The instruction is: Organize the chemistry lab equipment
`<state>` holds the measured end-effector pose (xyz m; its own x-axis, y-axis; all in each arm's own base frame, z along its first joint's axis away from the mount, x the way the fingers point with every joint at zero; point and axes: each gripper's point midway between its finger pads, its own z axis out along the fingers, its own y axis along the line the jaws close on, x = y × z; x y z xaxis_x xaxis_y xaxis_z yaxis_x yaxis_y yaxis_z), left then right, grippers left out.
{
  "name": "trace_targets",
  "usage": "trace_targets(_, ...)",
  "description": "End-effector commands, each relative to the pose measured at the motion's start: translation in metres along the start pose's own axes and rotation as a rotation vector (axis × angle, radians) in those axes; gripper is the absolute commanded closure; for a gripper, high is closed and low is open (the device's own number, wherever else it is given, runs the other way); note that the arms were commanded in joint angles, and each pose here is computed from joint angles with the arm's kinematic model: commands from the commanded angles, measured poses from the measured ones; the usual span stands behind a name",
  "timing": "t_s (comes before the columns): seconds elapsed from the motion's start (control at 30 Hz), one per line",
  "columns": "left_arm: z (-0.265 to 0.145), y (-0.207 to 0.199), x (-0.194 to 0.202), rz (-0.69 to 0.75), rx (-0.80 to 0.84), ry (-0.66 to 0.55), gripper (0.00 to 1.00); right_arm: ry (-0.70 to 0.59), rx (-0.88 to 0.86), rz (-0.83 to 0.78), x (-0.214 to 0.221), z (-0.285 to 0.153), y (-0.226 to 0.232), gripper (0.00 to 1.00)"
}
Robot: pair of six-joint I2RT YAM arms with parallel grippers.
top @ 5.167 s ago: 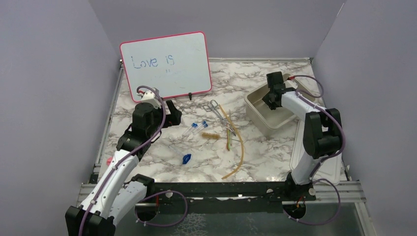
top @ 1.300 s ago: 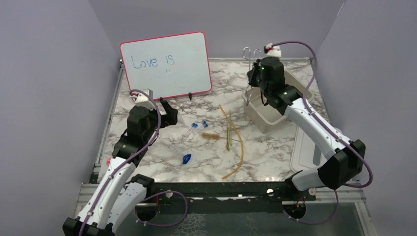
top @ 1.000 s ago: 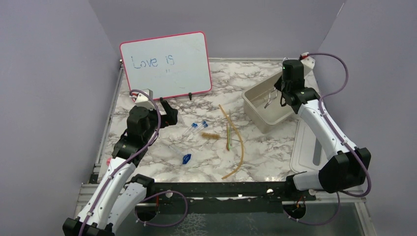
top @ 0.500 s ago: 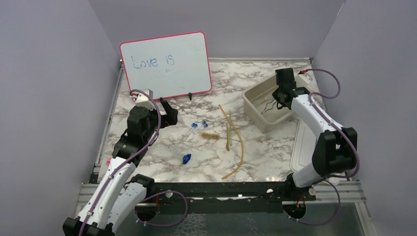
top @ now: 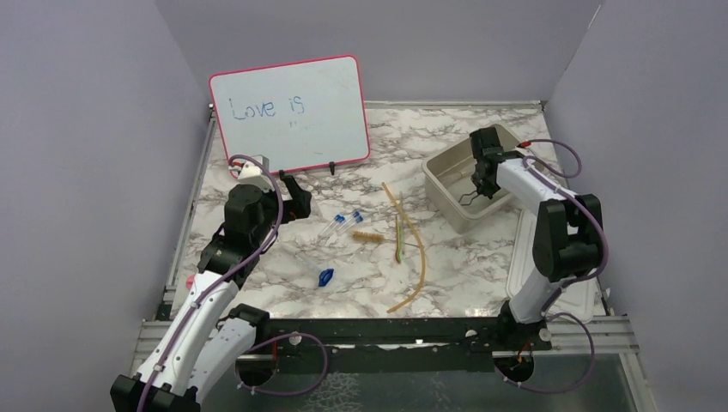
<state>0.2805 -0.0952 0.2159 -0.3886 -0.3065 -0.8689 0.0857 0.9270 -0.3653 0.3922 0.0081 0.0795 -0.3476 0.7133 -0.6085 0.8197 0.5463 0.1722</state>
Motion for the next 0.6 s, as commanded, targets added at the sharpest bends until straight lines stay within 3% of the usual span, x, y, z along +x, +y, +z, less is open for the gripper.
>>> trace_targets(0.0,0.0,-0.002,-0.003,0.0,0.004,-0.015,0.01,-0.036,0.008,0.049,-0.011,0.009,0.012,0.99)
trace_targets(0.37,0.0,-0.001,-0.004,0.0,0.001,-0.017,0.01,0.006,0.096,0.045,0.002,0.029,0.004,0.99)
trace_targets(0.57,0.0,-0.001,-0.004,0.0,0.003,-0.017,0.01,0.022,0.096,0.037,0.005,0.03,0.006,0.78)
